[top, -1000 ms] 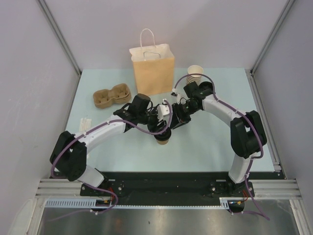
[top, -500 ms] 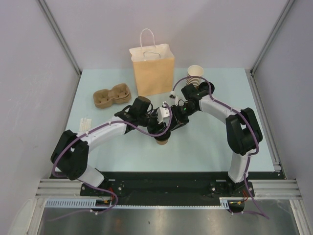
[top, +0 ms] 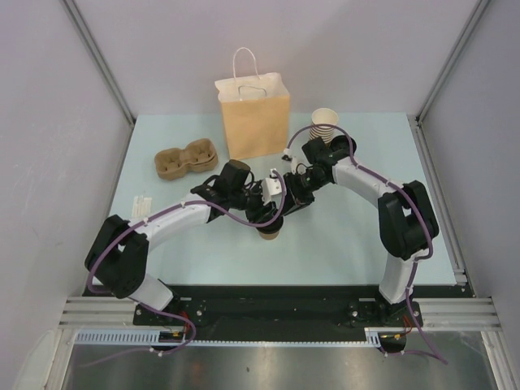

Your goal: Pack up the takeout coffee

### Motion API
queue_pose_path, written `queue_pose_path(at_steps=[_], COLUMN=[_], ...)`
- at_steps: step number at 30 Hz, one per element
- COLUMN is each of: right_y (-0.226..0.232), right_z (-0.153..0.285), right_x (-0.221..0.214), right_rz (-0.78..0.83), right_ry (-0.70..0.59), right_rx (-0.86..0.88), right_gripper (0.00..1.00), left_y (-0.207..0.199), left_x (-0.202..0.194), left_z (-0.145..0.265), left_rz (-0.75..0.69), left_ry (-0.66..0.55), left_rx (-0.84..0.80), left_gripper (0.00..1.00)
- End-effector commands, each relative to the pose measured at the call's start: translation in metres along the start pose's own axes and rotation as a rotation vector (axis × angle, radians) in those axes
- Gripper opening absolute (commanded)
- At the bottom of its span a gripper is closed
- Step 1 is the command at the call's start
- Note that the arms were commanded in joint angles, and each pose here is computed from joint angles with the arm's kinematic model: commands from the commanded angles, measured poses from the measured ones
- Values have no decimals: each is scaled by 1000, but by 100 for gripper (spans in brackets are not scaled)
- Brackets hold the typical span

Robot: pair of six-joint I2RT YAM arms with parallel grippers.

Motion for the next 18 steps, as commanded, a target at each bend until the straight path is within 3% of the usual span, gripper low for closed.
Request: queue_pose_path(at_steps=[1, 12, 18], right_y=[16, -2, -36], right_z=[18, -1, -28], right_x=[9, 2, -16], right_rz=[54, 46, -1], right_ry=[-67, -9, 83], right_rx=[8, -51, -104], right_gripper=[23, 21, 12], left_y=[-6, -6, -7], left_x=[-15, -18, -27], left_z=[-7, -8, -12], left_rz=[-2, 5, 19], left_ry=[45, 57, 82], left_rx=[-36, -42, -43], left_gripper=[52, 51, 46])
Point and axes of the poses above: each gripper's point midway between its finger pads, its own z axis back along the fingers, its own y axis along the line the jaws close on, x = y × z, the point moved 5 cm from there along z, back along the fingers, and after that the axes turned 1 degree about z, right-handed, at the moved point
